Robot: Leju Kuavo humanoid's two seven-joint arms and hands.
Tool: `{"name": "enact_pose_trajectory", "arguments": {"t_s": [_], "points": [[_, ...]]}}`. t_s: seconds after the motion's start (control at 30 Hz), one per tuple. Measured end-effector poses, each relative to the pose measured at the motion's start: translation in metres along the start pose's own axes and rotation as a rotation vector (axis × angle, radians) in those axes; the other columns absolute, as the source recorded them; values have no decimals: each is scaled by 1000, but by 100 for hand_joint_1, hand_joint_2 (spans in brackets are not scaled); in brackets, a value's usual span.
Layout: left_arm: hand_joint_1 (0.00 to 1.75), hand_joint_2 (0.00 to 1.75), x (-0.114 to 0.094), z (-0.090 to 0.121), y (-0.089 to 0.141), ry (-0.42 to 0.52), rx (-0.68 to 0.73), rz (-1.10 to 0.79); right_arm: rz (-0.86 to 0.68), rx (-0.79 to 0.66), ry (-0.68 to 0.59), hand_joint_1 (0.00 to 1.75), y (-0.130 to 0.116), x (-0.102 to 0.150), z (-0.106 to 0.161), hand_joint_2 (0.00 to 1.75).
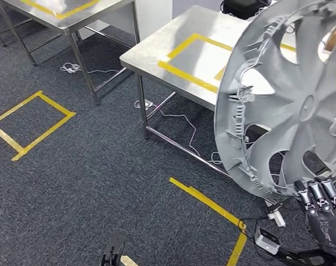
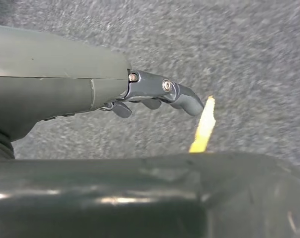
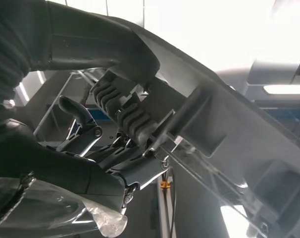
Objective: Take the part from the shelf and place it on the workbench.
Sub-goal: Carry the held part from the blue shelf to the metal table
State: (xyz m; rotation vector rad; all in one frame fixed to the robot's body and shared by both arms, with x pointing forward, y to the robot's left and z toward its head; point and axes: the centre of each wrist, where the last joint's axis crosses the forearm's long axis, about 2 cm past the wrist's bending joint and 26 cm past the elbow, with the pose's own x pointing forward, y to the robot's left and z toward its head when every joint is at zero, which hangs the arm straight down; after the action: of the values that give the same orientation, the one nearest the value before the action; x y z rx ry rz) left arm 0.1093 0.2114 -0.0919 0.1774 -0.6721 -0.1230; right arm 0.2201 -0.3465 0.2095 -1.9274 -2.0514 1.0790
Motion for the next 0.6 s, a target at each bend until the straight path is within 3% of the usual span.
{"name": "enact_pose_trajectory", "arguments": {"t_s": [0.27,0.6], "points": [[0,0,5,-2,-1,-11,-1,3,-3,-5,17,175,2,1,-3,175],[0,0,-4,1,3,6,7,-3,-22,-2,41,175,5,6,-4,175]]}}
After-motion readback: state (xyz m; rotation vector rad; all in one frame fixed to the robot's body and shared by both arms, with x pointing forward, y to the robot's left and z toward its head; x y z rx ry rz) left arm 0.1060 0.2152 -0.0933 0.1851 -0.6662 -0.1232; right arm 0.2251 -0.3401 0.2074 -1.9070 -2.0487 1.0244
